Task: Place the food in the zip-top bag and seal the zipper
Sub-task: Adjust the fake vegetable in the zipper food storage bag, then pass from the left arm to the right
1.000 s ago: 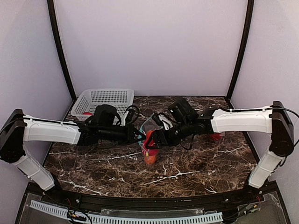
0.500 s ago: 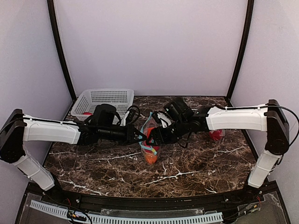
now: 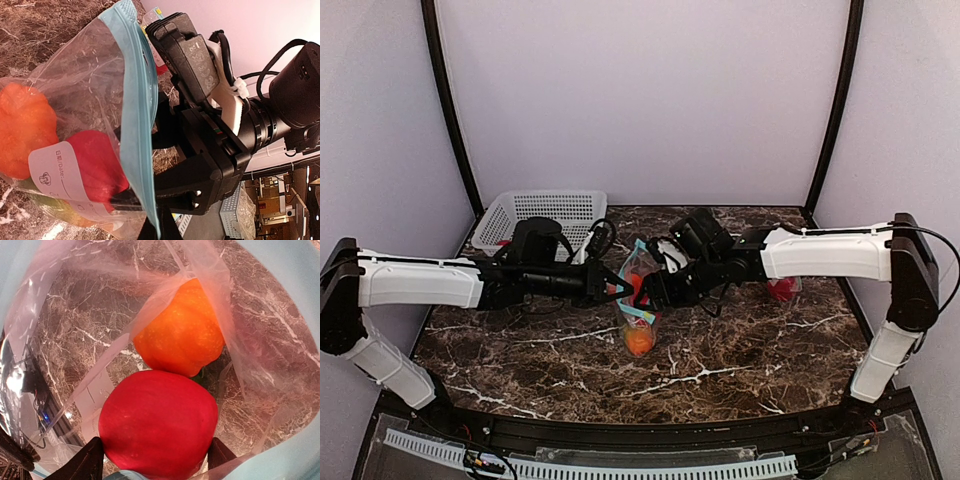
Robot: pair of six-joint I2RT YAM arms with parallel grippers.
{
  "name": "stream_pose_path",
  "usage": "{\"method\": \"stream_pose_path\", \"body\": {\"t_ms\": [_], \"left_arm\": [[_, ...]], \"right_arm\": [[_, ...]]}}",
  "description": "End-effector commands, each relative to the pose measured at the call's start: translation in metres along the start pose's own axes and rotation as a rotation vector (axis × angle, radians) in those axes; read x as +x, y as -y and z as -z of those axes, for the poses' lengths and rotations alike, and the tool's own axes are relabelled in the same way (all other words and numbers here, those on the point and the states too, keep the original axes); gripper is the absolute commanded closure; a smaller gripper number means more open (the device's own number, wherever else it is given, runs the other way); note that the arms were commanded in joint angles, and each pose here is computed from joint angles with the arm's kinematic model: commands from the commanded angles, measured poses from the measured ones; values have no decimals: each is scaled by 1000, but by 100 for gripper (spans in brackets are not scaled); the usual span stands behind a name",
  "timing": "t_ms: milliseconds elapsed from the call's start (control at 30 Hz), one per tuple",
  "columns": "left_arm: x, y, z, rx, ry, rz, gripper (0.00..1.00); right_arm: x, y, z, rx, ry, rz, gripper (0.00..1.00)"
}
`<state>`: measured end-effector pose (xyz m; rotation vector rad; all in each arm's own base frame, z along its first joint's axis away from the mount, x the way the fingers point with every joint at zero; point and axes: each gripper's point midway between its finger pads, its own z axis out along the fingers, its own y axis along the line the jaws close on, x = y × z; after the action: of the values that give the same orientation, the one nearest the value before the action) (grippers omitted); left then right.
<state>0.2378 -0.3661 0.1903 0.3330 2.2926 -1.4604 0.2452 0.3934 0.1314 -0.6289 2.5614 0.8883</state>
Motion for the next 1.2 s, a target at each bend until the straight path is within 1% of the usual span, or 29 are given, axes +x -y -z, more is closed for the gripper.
{"method": "stream_pose_path", "body": {"t_ms": [0,100,233,367,500,600,867,967,1167], "left_arm": [[-13,27,13,59,46,-44,99],[-7,0,13,-66,41,-45,99],[-3,-19,16,-152,39,-54,99],[0,-23,14,-161,28,-51,99],[-1,-23,14,-163,31,-53,99],[-1,-23,14,-163,30,-51,99],[0,-22,14,-160,26,-47,99],[0,-22,15,-161,28,-48,99],[1,-23,15,-169,30,-51,99]], "right_arm": [[0,5,-2,31,-7,-11,32],[-5,-9,12,-19,13,-1,25],[-19,-21,41,-40,89,18,16],[-30,-19,60,2,142,35,15],[-31,-7,56,56,140,22,22],[-31,-6,50,55,130,16,27],[-45,-18,41,15,133,28,27],[-49,-19,37,14,136,24,30],[-49,-14,26,48,118,14,58]]}}
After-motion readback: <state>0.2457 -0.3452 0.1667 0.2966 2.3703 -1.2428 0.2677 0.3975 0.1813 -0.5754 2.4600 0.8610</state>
